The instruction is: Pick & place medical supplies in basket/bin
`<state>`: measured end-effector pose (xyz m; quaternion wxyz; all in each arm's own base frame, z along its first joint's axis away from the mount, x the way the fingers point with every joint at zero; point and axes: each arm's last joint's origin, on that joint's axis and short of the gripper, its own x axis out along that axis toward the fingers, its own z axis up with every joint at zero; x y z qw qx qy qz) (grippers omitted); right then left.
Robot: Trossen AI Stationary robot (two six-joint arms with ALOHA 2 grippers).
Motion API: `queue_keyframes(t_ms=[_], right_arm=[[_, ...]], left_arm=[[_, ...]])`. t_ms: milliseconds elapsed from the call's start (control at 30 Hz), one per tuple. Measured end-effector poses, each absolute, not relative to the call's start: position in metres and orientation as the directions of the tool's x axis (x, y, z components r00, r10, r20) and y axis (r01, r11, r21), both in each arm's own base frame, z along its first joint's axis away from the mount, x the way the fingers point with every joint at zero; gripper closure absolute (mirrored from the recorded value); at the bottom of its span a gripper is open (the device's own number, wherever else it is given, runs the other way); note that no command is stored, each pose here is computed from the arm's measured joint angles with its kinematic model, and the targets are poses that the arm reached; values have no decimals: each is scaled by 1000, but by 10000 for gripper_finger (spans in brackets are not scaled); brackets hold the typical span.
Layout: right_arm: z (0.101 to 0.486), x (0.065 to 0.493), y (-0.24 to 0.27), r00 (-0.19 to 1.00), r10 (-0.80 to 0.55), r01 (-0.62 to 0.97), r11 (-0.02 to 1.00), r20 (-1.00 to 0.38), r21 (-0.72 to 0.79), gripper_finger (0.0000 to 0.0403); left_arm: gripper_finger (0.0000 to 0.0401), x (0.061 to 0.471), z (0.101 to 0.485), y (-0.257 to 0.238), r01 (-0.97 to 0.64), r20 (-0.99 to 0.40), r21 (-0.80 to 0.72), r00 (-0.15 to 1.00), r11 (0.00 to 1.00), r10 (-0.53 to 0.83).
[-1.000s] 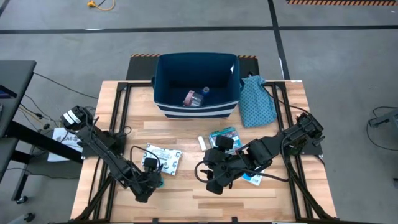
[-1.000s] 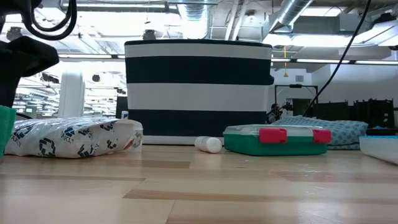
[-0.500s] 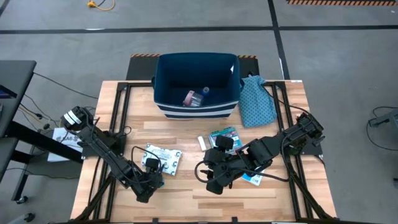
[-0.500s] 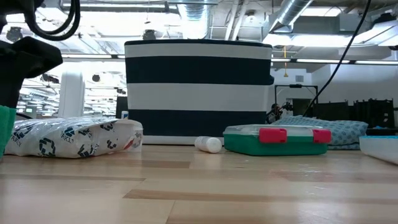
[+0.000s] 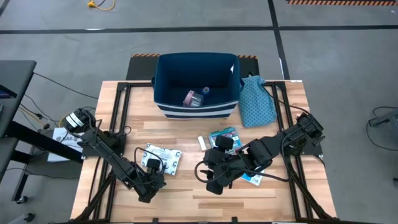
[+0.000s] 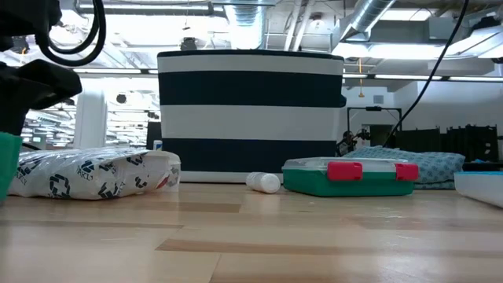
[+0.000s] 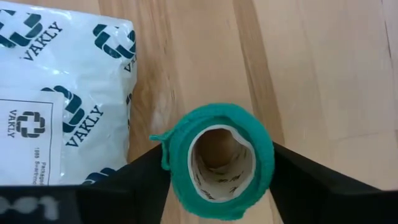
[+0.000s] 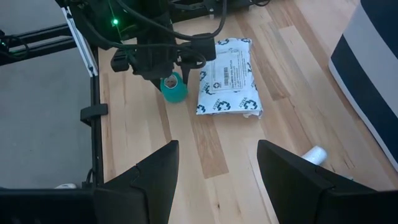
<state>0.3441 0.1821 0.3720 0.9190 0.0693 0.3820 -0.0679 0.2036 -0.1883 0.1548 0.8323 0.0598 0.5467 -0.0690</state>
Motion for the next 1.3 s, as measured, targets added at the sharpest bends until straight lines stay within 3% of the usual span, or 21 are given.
queue_keyframes(t_ms=[233, 833, 1033, 1300], right_arm=[[372, 344, 182, 699, -72, 178, 981, -712, 76, 194], [372, 344, 182, 698, -69, 190, 977, -713, 92, 194], [372, 344, 182, 696, -71, 255, 955, -714, 154, 194], [371, 344, 180, 693, -76, 258, 955, -717, 147, 194]], left_arm=[[225, 204, 155, -189, 180, -916, 20, 398, 983, -54], [225, 201, 165, -189, 207, -924, -52, 361, 977, -126], [225, 194, 192, -180, 200, -889, -55, 437, 978, -139], [225, 177, 245, -156, 141, -752, -74, 642, 987, -148]])
